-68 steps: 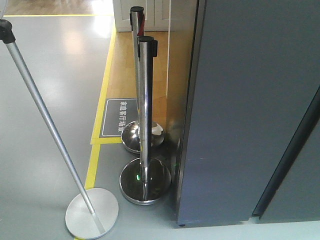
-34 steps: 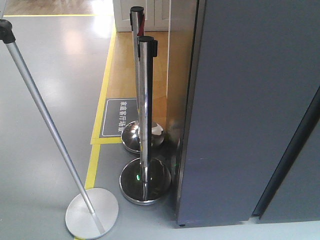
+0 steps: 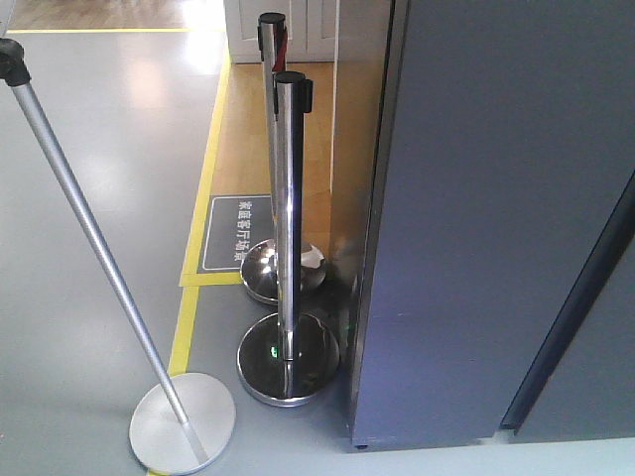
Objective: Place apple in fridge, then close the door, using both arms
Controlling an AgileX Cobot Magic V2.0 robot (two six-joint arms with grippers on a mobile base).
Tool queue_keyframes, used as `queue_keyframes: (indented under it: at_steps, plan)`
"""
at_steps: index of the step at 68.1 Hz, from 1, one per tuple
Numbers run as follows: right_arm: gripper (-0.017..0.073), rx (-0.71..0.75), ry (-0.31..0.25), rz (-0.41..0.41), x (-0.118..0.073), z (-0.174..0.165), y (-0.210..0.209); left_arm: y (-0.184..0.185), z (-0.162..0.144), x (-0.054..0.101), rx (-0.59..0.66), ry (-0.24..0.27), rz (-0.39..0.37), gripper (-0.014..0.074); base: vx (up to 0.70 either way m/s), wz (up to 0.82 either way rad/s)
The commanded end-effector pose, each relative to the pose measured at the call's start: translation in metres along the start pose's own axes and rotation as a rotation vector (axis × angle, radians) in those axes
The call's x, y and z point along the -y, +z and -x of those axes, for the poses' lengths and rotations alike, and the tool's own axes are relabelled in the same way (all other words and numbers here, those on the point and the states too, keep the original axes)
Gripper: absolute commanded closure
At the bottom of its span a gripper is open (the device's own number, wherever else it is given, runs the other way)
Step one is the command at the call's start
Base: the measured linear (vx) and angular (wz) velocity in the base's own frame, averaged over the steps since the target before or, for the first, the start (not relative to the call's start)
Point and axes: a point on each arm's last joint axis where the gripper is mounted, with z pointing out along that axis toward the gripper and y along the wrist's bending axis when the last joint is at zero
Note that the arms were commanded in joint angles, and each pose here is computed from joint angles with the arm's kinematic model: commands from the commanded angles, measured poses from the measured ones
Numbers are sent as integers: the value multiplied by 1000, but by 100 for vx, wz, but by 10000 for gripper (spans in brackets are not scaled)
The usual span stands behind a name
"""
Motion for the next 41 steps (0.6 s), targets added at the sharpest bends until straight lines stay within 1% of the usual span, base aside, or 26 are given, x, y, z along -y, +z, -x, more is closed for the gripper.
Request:
queue_keyframes:
  at_steps: [1,11,15,41]
  plan:
    - [562,155,-17,-9,0,2,0,-2,13,1,100,-13,-8,600,0,0]
    - [562,249,-14,-13,-2,-24,0,-2,13,1,100,-13,-8,600,0,0]
    - [562,236,-8,-12,-1,-25,-1,-2,13,1,100,-13,-8,600,0,0]
    - [562,242,-9,-13,-1,-25,-1,-2,13,1,100,-13,-8,600,0,0]
